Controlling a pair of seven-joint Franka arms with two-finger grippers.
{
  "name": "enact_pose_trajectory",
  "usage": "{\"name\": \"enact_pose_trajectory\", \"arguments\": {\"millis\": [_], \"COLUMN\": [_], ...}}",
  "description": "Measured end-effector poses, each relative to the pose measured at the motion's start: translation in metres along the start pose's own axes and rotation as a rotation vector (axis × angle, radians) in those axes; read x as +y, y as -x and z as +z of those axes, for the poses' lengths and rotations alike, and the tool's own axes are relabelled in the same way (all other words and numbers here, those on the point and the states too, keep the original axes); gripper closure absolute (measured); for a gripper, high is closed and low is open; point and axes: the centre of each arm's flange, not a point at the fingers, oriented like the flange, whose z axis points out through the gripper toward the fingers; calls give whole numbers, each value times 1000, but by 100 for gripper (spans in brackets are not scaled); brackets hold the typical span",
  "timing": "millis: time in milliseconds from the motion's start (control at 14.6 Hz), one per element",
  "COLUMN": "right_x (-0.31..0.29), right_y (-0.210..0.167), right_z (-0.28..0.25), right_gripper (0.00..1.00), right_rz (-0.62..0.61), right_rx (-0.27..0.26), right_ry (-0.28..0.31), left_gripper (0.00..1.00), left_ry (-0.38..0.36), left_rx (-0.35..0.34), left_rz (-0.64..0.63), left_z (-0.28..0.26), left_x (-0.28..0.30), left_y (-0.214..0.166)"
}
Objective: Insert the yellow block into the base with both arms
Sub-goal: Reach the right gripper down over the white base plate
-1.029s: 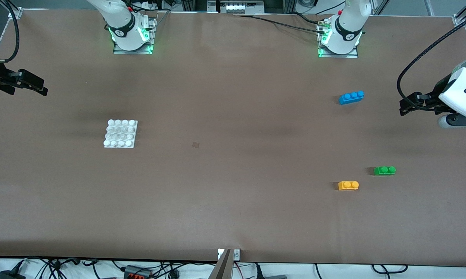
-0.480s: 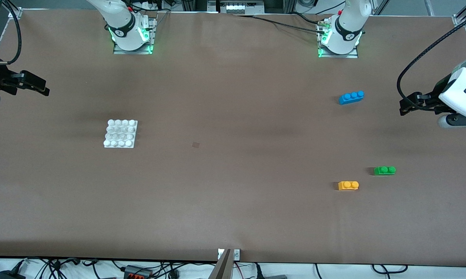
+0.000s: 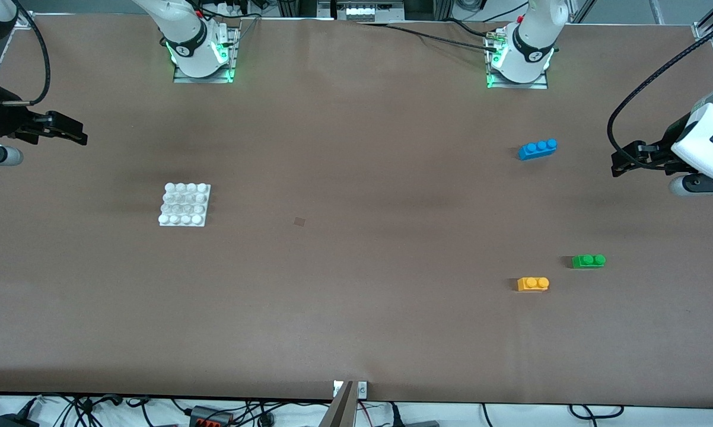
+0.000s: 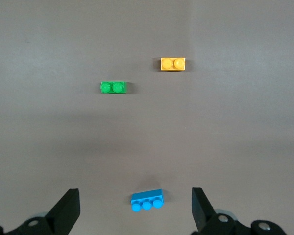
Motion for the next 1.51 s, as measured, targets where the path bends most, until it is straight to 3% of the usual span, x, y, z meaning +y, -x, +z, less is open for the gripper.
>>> {"name": "enact_pose_trajectory", "arguments": {"millis": [274,411,754,1029,1166,1303,1509], "right_x": [-15,-24,-35,-51,-48,-38,-21], "right_y": [8,6,-30,-63,-70,-71,-56], "right_z": [6,10,59,114,147,191,262], "right_gripper": [0,0,0,0,0,0,0], "right_rz": [-30,-45,-59,-84,-81,-66,-40], "right_rx": [-78,-92,-171,-136,-71,-19,19], "right_ry": [2,5,16,28,27,26,22], "left_gripper": [0,0,0,0,0,0,0], "left_ry": [0,0,0,0,0,0,0], "left_rx": [0,0,0,-1,-1,-1,-1], "left_rz": [0,0,0,0,0,0,0], "left_z": [0,0,0,0,0,0,0], "left_x": [0,0,0,0,0,0,0], "left_y": [0,0,0,0,0,0,0]}}
